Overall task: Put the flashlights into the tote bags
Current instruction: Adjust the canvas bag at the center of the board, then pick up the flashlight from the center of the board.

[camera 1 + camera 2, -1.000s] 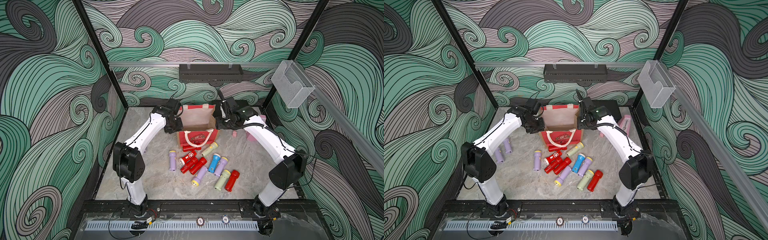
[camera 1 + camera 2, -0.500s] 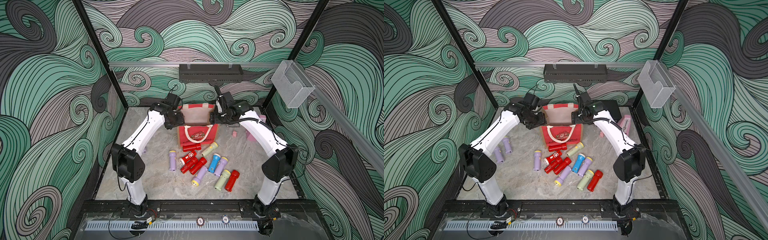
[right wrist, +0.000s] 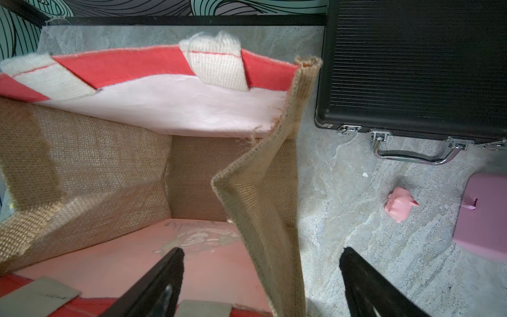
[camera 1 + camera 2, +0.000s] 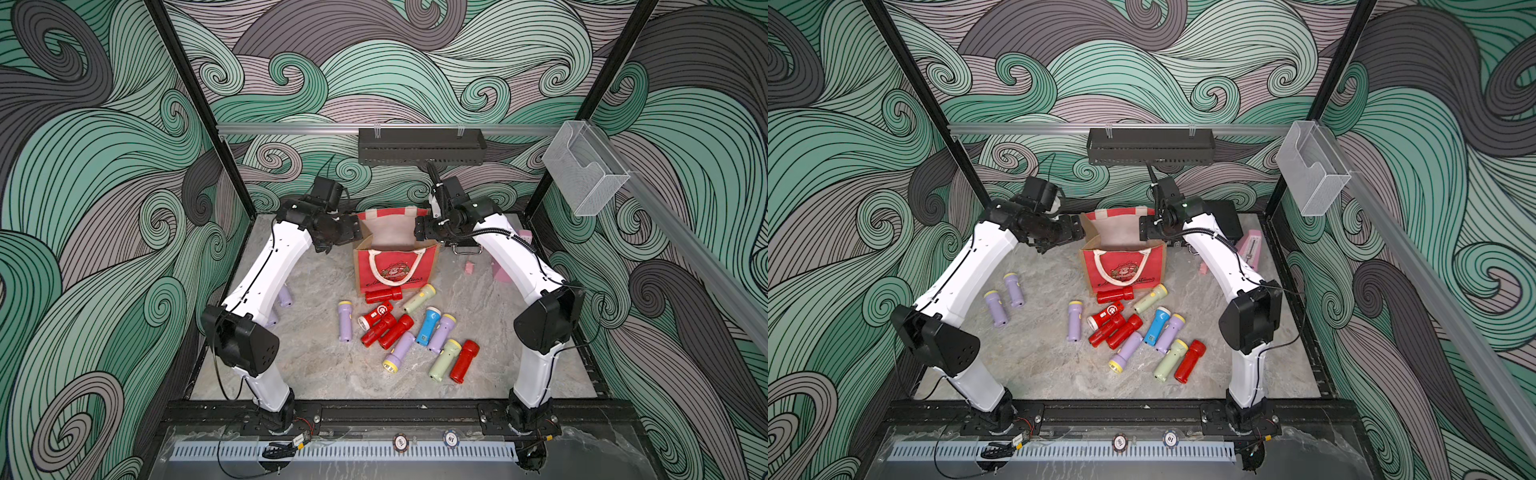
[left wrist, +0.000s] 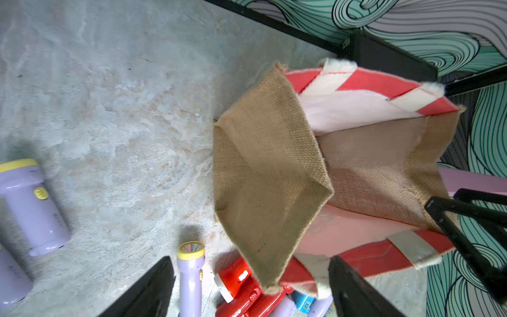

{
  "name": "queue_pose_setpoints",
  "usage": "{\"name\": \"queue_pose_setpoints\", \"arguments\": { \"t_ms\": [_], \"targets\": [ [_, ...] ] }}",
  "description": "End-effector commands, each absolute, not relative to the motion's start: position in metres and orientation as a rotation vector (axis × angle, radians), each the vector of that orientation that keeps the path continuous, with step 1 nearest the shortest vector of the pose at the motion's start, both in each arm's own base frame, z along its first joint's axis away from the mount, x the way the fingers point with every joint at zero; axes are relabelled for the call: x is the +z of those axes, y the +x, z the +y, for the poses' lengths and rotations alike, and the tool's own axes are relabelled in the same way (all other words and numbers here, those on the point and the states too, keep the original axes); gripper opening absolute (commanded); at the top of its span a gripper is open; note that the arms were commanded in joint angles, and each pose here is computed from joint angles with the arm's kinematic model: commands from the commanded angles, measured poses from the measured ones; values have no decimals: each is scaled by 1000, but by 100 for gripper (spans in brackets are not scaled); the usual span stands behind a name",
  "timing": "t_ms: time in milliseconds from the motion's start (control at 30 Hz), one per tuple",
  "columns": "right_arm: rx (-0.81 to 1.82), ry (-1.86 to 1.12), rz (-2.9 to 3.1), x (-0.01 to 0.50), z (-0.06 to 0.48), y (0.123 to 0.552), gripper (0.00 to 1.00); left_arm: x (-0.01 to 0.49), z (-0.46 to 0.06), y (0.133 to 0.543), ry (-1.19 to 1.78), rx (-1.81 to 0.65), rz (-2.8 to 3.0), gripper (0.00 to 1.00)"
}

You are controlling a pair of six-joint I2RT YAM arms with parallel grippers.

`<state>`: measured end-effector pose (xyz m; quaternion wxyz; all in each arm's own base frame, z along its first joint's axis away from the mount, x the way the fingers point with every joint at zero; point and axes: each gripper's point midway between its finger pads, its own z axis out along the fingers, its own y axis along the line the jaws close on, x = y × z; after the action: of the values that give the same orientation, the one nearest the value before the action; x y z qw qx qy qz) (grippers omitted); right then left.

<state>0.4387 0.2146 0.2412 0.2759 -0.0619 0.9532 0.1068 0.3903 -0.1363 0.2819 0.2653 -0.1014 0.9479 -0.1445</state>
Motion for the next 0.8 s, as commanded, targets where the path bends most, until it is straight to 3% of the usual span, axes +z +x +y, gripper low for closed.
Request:
{"name": "queue_pose_setpoints", "arguments": {
  "t_ms": [0, 300, 767],
  "targets": [
    [331, -171, 2557, 251, 217, 436, 92, 280, -116, 370, -293, -391, 2599, 90],
    [356, -184, 2485, 282, 212, 425, 99, 251, -55, 352, -500, -324, 2626, 90],
    [443, -203, 2460, 308, 209, 389, 99, 160, 55, 331, -1022, -133, 2635, 86]
  ]
}}
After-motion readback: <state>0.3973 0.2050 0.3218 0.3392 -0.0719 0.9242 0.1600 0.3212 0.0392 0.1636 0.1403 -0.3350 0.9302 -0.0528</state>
